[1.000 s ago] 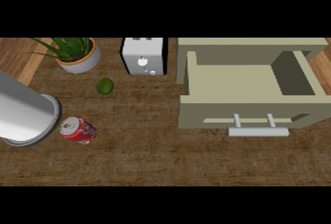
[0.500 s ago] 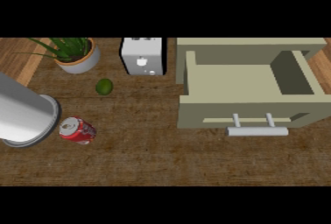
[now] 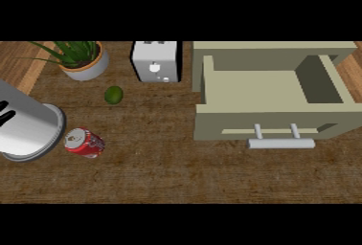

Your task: Pick up the can, place it into the drawer and close the drawer

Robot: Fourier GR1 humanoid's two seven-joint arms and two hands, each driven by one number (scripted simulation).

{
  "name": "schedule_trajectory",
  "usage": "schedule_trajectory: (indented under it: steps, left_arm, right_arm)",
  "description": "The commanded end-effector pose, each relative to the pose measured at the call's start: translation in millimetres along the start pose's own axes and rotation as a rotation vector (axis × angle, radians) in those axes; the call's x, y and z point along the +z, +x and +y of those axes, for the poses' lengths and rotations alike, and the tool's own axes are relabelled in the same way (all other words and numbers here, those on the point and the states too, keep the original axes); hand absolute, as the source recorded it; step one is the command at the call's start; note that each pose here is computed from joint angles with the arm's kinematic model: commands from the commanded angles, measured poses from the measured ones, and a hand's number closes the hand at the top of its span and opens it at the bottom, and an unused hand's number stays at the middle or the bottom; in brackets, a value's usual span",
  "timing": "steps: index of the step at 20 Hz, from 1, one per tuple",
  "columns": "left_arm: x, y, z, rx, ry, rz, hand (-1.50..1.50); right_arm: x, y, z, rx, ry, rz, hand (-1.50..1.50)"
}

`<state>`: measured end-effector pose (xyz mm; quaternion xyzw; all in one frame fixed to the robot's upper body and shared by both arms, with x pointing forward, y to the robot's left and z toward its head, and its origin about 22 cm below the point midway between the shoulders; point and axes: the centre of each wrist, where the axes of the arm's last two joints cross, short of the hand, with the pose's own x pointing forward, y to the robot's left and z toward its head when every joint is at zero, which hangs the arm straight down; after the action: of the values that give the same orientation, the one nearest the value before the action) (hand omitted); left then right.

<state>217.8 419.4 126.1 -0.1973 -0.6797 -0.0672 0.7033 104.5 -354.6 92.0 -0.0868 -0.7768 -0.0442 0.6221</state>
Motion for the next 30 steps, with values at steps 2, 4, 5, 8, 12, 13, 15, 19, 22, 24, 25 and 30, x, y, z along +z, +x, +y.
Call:
schedule_trajectory:
  steps: [2,4,5,8,12,13,15,19,22,24,25,30]
  left_arm:
    - [-18,-23,9,0.016,0.024,0.04,-1.5]
    - [-48,-17,-30,-0.015,0.028,0.028,-1.5]
    - [-50,-23,-16,0.005,0.006,0.047,-1.5]
    - [-42,-42,-18,-0.006,0.017,0.03,-1.5]
    - [-35,-71,-3,-0.036,0.04,0.065,-1.5]
    - [-45,-53,7,-0.038,0.056,0.061,-1.5]
    - [-63,-87,-11,-0.048,0.046,0.075,-1.5]
    - [-54,-105,-8,-0.061,0.09,0.083,-1.5]
    - [-54,-114,0,-0.045,0.1,0.088,-1.5]
    - [-44,-140,12,-0.046,0.132,0.075,-1.5]
    - [-35,-128,10,-0.075,0.144,0.062,-1.5]
    - [-40,-151,33,-0.073,0.174,0.084,-1.5]
  right_arm:
    - [5,-8,-26,0.001,-0.006,0.005,-1.5]
    - [11,0,-11,0.012,0.01,-0.005,-1.5]
    - [6,2,-12,0.005,0.003,0.008,-1.5]
    - [8,8,-7,0.007,-0.019,0.011,-1.5]
    - [19,0,-29,0.016,0.008,0.006,-1.5]
    - [14,7,-24,0.009,-0.004,0.005,-1.5]
    - [20,2,-16,0.005,0.008,0.013,-1.5]
    - [21,0,-13,0.017,0.017,0.015,-1.5]
    - [20,3,-19,0.007,0.002,0.015,-1.5]
    - [12,4,-25,-0.009,0.018,0.011,-1.5]
    - [9,4,-10,0.001,0.007,0.013,-1.5]
    - [7,10,-35,0.009,0.002,0.002,-1.5]
